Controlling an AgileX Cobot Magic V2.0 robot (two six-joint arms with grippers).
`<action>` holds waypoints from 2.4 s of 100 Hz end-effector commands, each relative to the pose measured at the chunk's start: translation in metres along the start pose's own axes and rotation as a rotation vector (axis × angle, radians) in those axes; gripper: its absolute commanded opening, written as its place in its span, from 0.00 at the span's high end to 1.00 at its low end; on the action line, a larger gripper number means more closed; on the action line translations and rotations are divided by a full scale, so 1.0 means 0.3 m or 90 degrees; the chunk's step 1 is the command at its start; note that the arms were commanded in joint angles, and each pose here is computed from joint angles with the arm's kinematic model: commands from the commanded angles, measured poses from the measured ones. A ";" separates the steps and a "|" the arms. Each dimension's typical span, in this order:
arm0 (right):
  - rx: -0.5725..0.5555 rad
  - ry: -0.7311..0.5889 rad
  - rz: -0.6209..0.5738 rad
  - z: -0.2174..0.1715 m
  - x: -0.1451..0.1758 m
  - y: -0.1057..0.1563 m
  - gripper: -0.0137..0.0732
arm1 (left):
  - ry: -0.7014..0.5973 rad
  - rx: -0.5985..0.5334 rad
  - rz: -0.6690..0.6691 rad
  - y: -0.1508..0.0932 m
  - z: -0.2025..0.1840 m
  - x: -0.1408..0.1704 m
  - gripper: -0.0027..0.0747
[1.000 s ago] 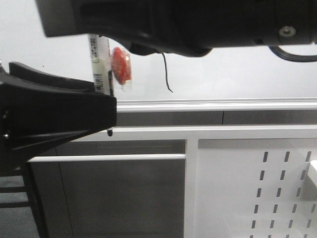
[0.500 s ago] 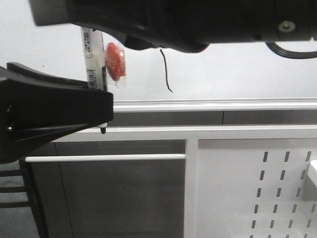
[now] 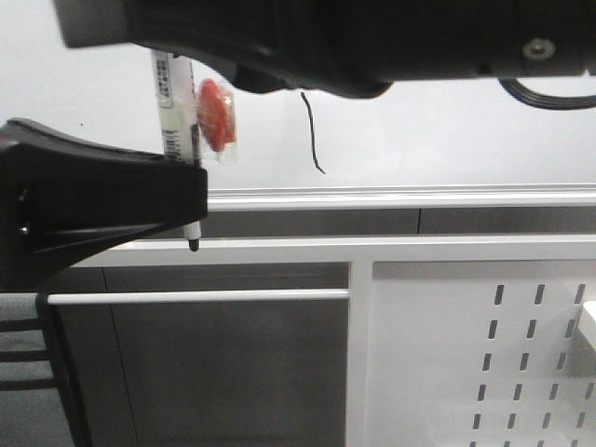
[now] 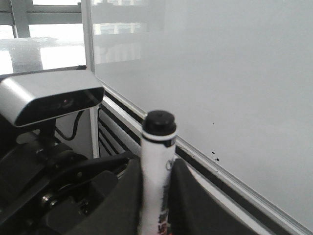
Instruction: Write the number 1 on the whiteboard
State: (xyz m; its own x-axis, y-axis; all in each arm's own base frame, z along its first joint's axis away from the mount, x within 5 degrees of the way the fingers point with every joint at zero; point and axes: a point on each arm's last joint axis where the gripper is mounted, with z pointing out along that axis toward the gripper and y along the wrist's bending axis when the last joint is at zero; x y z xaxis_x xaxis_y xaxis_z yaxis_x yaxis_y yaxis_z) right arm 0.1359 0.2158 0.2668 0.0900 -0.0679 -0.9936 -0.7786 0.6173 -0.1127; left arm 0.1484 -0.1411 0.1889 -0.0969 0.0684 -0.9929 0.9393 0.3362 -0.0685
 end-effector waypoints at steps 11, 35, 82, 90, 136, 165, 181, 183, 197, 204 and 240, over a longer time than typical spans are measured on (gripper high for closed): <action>0.015 -0.085 -0.005 0.003 -0.071 -0.011 0.92 | -0.150 0.039 0.004 -0.016 -0.002 -0.091 0.99; 0.007 -0.088 -0.014 0.003 -0.073 -0.008 0.89 | -0.151 0.038 0.003 -0.015 -0.002 -0.091 0.99; 0.019 -0.116 -0.015 -0.004 -0.091 -0.014 0.32 | -0.161 0.015 0.005 -0.004 -0.003 -0.096 0.99; 0.031 -0.113 -0.015 -0.007 -0.091 -0.021 0.32 | -0.162 0.013 0.012 -0.003 -0.003 -0.096 0.99; 0.108 -0.118 -0.017 -0.158 -0.111 -0.083 0.32 | -0.153 -0.118 0.007 0.033 -0.082 -0.044 0.99; 0.104 -0.104 -0.014 -0.234 -0.109 -0.095 0.32 | -0.195 -0.194 0.032 0.024 -0.132 -0.066 0.99; 0.092 -0.074 -0.030 -0.247 -0.104 -0.093 0.42 | -0.208 -0.242 0.053 0.019 -0.161 -0.066 0.99; 0.088 -0.068 -0.035 -0.247 -0.102 -0.091 0.44 | -0.208 -0.245 0.053 0.018 -0.164 -0.064 0.99; 0.064 -0.048 -0.037 -0.264 -0.102 -0.084 0.58 | -0.216 -0.287 0.051 0.017 -0.188 -0.059 0.99; 0.054 -0.043 -0.035 -0.273 -0.104 -0.082 0.64 | -0.219 -0.309 0.048 0.016 -0.201 -0.053 0.99; 0.008 0.006 -0.051 -0.288 -0.087 -0.064 0.91 | -0.237 -0.324 0.065 0.005 -0.220 -0.064 0.99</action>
State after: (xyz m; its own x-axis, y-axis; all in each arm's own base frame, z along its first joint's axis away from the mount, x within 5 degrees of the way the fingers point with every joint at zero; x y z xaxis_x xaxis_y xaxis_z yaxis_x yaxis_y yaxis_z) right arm 0.0934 0.1392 0.2817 0.0917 -0.1651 -0.9820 -0.7817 0.5990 -0.1737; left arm 0.1312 -0.0814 0.1883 0.0020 -0.0209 -0.9998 0.6485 0.7611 -0.0146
